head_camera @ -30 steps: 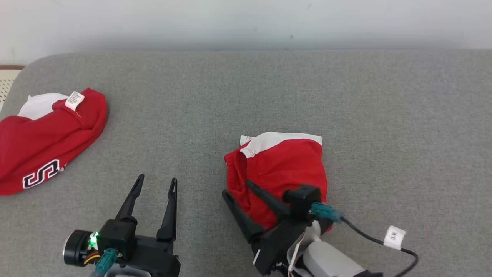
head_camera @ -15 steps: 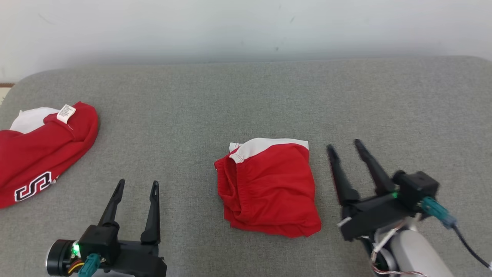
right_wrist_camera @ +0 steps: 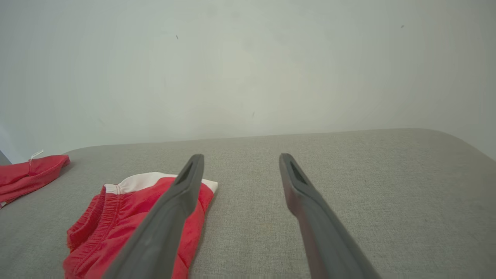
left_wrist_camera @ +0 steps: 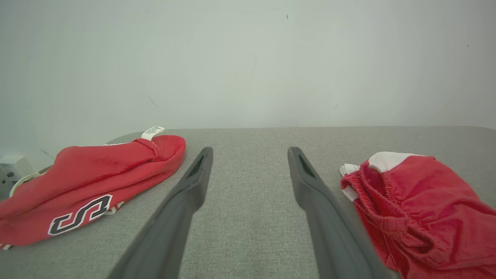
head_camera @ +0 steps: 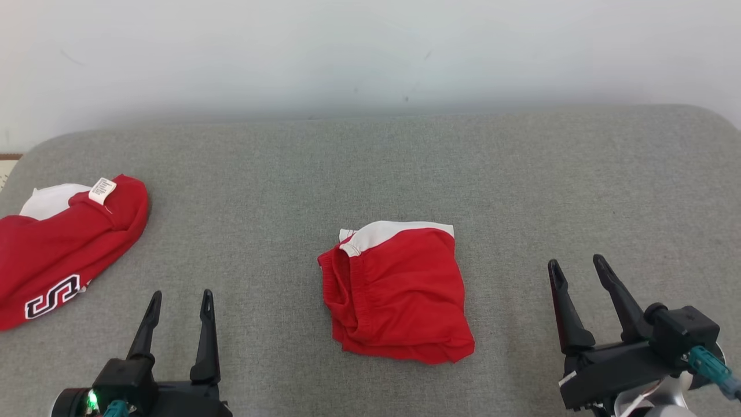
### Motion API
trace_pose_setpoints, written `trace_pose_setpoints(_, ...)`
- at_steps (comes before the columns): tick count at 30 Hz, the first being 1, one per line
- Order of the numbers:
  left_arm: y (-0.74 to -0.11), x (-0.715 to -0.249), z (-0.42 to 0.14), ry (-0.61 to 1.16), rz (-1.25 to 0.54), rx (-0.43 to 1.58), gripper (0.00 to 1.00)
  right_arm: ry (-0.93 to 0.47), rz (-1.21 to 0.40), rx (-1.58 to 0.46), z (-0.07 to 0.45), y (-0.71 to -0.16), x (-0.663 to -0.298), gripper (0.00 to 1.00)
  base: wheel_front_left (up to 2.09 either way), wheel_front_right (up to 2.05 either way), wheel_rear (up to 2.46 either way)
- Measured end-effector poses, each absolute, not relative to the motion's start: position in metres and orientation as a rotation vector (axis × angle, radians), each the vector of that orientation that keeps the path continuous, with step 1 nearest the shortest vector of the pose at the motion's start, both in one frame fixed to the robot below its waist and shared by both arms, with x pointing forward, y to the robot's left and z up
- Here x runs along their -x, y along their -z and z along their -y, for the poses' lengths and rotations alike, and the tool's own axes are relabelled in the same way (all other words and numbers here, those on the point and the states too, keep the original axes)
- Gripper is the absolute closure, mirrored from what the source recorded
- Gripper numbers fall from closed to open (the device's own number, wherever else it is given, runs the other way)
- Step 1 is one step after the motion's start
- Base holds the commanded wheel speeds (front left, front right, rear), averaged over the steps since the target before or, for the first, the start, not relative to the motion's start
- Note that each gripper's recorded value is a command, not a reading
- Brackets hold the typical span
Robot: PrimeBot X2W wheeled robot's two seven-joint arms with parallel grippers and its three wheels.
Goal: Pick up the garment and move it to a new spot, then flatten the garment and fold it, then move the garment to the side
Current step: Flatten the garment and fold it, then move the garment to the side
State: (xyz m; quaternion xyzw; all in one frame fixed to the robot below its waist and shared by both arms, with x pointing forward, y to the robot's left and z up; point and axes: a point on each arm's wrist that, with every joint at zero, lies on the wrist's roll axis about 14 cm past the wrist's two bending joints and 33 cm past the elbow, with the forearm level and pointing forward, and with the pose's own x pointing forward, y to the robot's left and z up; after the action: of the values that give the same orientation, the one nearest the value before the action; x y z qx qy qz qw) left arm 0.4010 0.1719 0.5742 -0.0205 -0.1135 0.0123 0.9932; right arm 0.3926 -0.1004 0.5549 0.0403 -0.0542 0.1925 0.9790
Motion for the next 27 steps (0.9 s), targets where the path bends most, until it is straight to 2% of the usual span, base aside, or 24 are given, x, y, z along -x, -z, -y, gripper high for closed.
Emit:
trace_pose_setpoints(14,-0.573,-0.39,-0.177,-0.037,0.222,0.038,0.0,-0.427,0.043,-0.071,0.09,-0.545,-0.385,0.0,0.0,0.0,0.0)
trace_pose_setpoints(27,-0.556,-0.391,-0.191,-0.09,0.175,0.048,0.0,-0.57,-0.214,-0.074,0.048,-0.461,-0.407,0.0,0.0,0.0,0.0)
